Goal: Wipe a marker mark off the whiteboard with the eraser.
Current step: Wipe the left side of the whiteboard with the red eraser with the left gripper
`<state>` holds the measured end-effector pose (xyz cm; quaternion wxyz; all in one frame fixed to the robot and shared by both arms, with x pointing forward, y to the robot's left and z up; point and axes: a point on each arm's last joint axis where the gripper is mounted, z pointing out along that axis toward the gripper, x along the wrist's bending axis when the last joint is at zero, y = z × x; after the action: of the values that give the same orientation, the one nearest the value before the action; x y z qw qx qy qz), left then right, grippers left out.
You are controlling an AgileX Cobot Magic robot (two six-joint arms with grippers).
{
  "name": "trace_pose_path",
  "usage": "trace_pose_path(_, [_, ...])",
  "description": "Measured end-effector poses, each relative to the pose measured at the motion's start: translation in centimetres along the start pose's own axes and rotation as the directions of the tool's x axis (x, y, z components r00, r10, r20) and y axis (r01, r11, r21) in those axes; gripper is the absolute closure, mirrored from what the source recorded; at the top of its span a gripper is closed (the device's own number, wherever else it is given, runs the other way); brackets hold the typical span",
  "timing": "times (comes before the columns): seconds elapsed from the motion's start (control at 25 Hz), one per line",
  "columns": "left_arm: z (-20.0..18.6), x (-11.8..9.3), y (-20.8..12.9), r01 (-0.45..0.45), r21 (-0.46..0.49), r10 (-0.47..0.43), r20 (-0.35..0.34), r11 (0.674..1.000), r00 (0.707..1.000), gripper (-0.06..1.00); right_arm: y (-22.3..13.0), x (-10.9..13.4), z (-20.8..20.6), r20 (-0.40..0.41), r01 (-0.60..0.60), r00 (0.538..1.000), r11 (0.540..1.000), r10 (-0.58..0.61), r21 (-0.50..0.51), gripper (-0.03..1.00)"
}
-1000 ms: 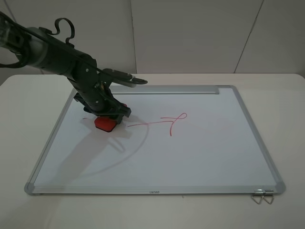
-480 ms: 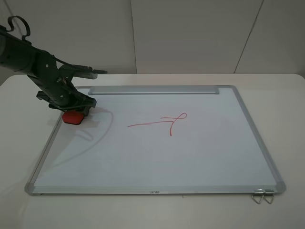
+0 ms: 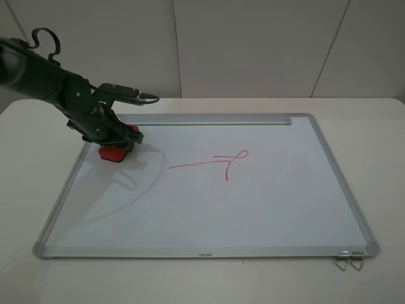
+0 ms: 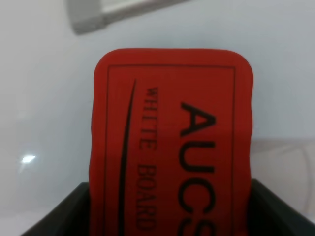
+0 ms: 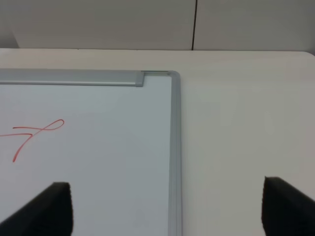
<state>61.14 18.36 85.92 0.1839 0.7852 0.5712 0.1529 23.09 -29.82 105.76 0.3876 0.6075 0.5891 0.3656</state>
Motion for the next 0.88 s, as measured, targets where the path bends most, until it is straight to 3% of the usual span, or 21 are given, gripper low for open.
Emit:
trace_pose_path(0.28, [1.0, -5.4, 0.9, -0.055, -0.057, 0.06, 0.077, 0.997, 0.995, 0.37, 0.0, 0.0, 0.0, 0.0, 0.0, 1.0, 1.0, 0.0, 0.0, 0.27])
trace_pose_path(0.4, [1.0, -6.5, 0.9, -0.077, -0.063, 0.083, 0.09, 0.995, 0.992, 0.37, 0.0, 0.0, 0.0, 0.0, 0.0, 1.0, 1.0, 0.0, 0.0, 0.27])
trace_pose_path(0.72, [0.9, -6.0, 0.8, -0.065, -0.03, 0.067, 0.081, 0.997, 0.994, 0.37, 0.0, 0.0, 0.0, 0.0, 0.0, 1.0, 1.0, 0.0, 0.0, 0.27])
trace_pose_path(0.88, [-0.1, -4.6, -0.3, 0.016, 0.013, -0.016, 0.058, 1.0, 0.998, 0.37, 0.0, 0.0, 0.0, 0.0, 0.0, 1.0, 1.0, 0.0, 0.0, 0.27])
